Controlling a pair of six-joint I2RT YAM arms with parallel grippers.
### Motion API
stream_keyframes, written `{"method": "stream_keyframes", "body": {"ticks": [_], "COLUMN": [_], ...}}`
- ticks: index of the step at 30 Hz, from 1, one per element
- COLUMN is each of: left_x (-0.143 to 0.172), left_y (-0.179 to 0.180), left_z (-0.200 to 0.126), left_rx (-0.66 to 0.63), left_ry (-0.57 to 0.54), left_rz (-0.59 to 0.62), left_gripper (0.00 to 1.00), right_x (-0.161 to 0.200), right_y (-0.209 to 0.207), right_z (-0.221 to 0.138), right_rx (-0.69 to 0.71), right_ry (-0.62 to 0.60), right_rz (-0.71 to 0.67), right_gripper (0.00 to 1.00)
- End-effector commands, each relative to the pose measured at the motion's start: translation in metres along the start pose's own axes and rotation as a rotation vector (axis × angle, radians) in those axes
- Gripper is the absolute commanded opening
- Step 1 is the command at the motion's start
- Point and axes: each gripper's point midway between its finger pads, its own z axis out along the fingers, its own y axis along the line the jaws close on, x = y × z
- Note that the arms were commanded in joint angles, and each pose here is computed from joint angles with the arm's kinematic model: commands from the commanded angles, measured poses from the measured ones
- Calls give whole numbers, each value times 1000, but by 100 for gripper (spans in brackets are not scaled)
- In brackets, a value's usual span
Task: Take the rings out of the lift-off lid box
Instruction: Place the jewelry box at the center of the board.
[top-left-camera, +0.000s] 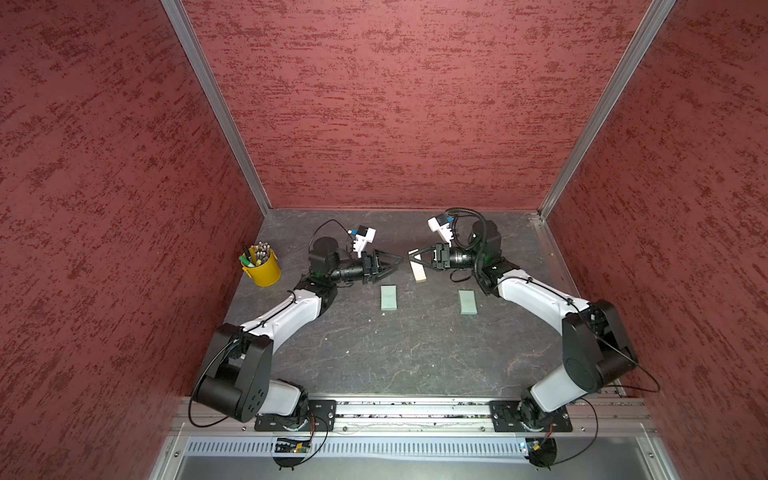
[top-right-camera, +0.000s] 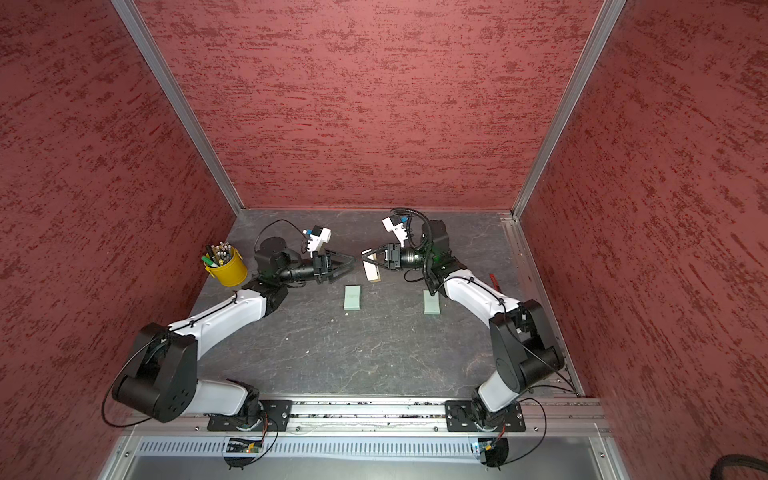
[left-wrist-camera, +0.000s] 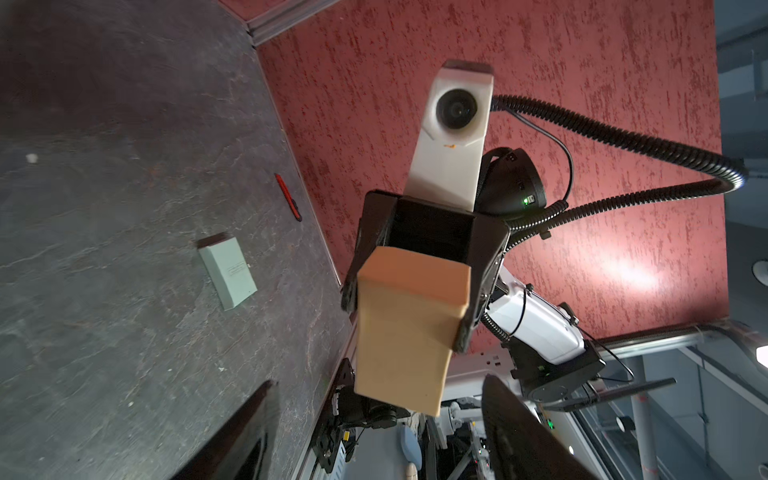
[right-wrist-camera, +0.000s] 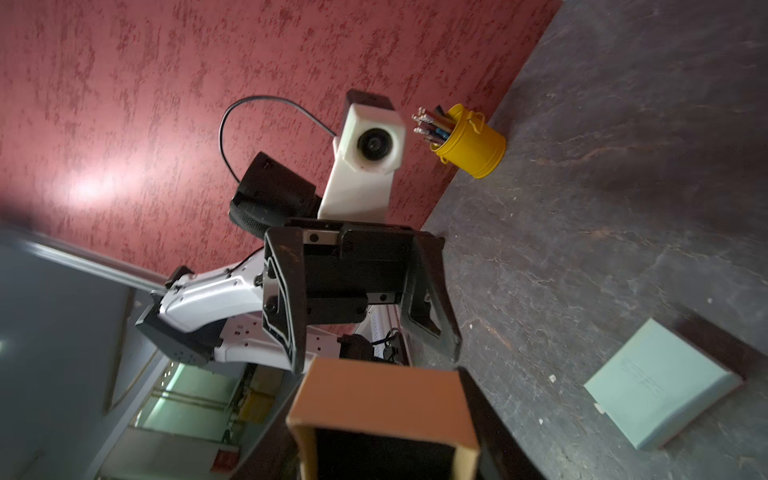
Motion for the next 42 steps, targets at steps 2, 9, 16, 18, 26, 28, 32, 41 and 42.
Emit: {"method": "stream_keyframes", "body": {"ticks": [2,9,16,18,26,28,32,41,42], "left_x": [-2,-3,-3,-2,0,0,0,3,3], "left_y": [4,13,15,15,17,18,18,20,22], "left_z": [-11,-11,-11,-10,-8,-8,-7,-7,-7], "left_rx": [-59,-79,-88,-87,-91,-91,-89,-94,-99], "left_ry": [-30,-34,-37,-37,-30,-27,-25,-20,-19], "left_rz": [15,-2,-7,-6,-12,-14,-16,-22,-26], "left_gripper": [78,78,78,78,78,78,78,78,78], "right_x": [-3,18,32,41,63,68,76,84,82], "right_y": [-24,-79,-130,-144,-186,-195,-208,-219,-214], "right_z": [-10,-25,-48,-50,-52,-51,-46,-40,-38], "right_rx": [188,404,615,647,739,751,755,760,745], "right_ry": [-39,-70,-162,-155,-129,-122,-112,-83,-85], "right_rz": [-68,-28,19,48,160,192,238,280,277], "right_gripper": [45,48,50,51,54,54,54,62,66]}}
